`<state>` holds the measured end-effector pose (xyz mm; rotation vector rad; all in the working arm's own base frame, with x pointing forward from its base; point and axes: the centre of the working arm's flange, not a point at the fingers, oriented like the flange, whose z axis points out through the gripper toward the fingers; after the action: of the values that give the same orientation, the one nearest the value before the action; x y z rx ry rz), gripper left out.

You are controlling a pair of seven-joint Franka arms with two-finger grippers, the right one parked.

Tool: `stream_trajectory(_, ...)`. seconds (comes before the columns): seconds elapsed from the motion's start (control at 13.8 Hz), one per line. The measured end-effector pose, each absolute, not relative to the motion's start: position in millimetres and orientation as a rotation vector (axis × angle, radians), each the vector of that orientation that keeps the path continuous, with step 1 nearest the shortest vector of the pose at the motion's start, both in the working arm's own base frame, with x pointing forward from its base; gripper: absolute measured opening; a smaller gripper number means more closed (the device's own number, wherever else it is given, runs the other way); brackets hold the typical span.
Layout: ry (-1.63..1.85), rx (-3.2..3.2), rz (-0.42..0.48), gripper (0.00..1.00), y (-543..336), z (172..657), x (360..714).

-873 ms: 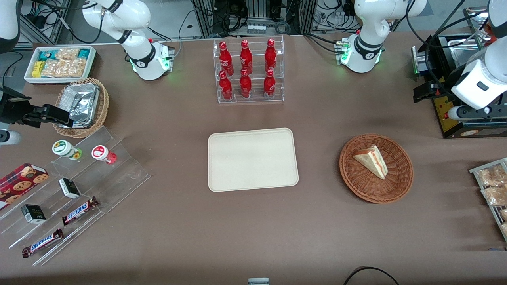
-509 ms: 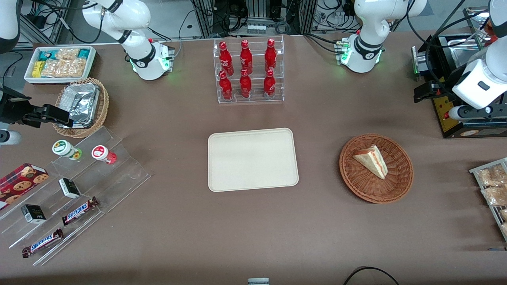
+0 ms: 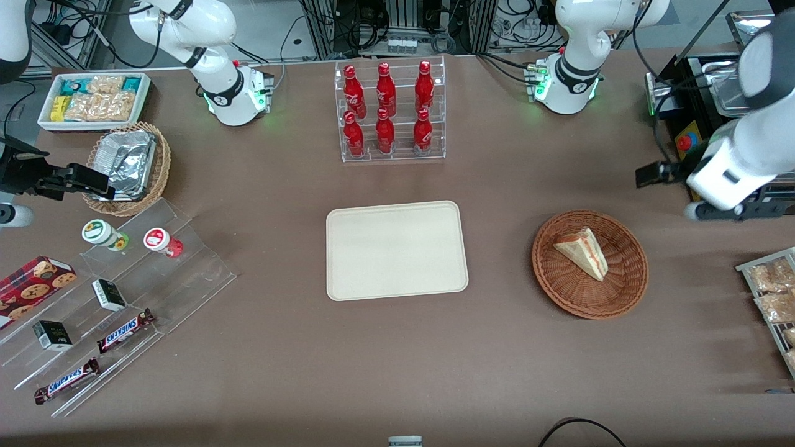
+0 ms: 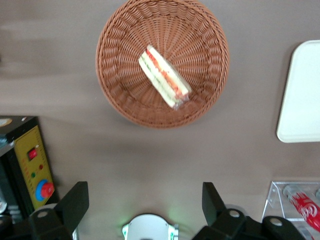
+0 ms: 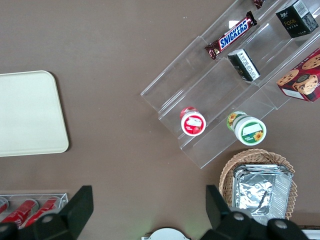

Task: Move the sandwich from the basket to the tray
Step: 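Move the left gripper over the sandwich in the wicker basket, then lower the open left gripper around the wrapped sandwich and close it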

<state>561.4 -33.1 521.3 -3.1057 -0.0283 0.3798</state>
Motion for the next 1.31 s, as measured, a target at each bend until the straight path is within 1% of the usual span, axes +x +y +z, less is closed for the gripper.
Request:
stream_trajectory(0.44, -0.035, -3.105, 0.394, 1.0, -32, 435, 597)
stream_trajectory(0.58, -0.054, -3.107, 0.373, 1.0, -31, 409, 602)
stream_trajectory(0.73, -0.094, -3.108, 0.344, 1.0, -30, 384, 601)
stream_trajectory(0.87, -0.175, -3.1, 0.336, 1.0, -30, 369, 597)
stream_trajectory(1.09, -0.371, -3.072, 0.316, 1.0, -33, 362, 595)
stream_trajectory(1.31, -0.565, -3.052, 0.222, 1.0, -35, 349, 590)
